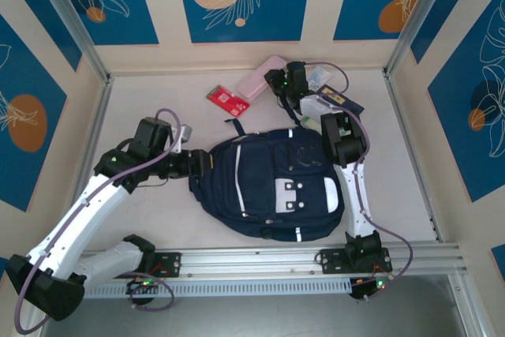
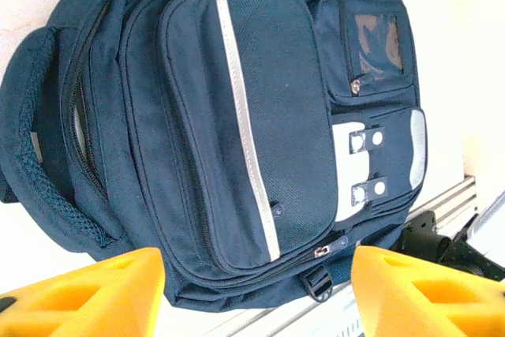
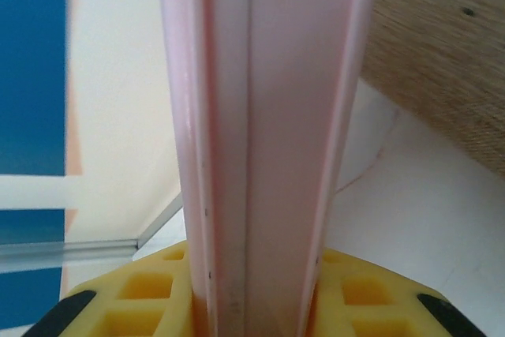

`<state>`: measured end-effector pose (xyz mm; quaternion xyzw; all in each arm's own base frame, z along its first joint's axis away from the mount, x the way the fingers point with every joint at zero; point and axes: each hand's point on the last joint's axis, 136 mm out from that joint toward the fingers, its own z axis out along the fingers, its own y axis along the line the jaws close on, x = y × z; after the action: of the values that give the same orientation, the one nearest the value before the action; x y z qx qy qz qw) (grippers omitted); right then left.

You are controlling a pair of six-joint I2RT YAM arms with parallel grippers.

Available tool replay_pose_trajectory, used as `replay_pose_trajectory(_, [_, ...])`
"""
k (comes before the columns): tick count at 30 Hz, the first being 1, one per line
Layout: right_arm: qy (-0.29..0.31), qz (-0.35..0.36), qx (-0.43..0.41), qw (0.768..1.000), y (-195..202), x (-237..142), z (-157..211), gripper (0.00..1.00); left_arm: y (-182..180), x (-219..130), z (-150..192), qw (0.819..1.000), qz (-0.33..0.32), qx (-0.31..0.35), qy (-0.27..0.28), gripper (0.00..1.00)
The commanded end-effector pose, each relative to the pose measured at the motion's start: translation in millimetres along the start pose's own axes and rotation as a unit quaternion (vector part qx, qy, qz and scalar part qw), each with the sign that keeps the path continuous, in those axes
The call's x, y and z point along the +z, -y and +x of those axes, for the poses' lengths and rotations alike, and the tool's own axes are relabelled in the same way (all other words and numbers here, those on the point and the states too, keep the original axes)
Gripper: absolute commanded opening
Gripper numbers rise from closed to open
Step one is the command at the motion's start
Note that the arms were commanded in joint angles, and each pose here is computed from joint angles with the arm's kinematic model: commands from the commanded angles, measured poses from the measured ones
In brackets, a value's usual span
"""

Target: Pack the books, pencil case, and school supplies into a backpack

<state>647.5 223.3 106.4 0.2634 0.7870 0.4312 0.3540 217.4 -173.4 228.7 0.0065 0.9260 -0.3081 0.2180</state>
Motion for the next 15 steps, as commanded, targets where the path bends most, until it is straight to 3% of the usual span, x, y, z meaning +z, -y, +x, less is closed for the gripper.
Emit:
replay_pose_trajectory(1, [0.026, -0.081, -0.086, 0.993, -98, -63, -36, 0.15, 5, -21, -10, 1.000, -0.002, -0.006, 0.031, 0.65])
replay_pose_trajectory(10, [0.019, -0.037, -0.190, 0.981, -132, -184, -24, 0.13, 15, -32, -14, 0.998, 0.018, -0.031, 0.050, 0.67])
replay_pose_trajectory(15, [0.011, -0.049, -0.168, 0.984, -135, -258, 7, 0.13, 30, -33, -25, 0.995, 0.061, -0.046, 0.069, 0.71])
